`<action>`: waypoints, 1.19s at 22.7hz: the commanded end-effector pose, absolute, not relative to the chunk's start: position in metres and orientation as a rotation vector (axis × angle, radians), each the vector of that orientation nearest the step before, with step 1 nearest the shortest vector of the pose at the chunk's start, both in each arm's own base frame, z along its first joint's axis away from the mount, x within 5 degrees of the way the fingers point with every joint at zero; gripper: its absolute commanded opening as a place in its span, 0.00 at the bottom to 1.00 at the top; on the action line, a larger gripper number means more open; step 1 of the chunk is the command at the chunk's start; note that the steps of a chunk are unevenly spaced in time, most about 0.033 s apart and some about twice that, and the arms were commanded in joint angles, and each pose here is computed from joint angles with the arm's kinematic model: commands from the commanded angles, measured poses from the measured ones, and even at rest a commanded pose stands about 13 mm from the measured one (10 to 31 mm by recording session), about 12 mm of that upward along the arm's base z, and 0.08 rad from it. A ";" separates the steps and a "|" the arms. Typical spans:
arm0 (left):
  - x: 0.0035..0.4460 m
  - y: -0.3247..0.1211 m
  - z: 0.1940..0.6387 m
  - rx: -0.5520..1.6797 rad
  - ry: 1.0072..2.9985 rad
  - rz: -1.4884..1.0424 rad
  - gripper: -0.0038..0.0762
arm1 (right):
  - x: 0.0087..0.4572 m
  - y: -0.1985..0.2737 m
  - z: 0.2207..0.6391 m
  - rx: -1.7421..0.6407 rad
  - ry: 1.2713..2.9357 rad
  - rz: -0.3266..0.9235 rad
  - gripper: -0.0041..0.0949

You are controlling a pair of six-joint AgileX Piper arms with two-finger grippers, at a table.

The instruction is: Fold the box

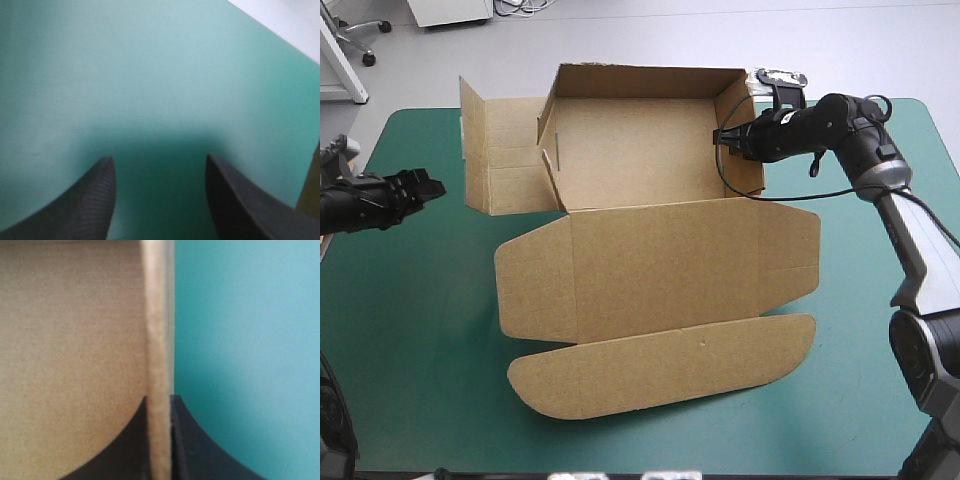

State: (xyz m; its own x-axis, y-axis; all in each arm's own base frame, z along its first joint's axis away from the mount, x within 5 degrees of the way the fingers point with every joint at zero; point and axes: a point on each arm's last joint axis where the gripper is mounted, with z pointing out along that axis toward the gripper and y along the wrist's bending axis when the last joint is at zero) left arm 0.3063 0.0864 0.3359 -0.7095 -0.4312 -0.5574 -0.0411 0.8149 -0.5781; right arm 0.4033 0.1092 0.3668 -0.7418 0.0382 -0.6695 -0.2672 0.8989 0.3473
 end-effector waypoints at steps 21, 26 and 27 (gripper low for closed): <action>0.344 0.004 0.352 -0.019 1.760 -1.563 0.54 | 0.401 0.108 0.395 -0.132 2.218 0.581 0.03; 0.340 -0.018 0.370 0.082 1.755 -1.560 0.54 | 0.404 0.105 0.389 -0.118 2.241 0.538 0.03; 0.340 -0.023 0.371 0.092 1.758 -1.565 0.54 | 0.404 0.105 0.388 -0.119 2.246 0.538 0.03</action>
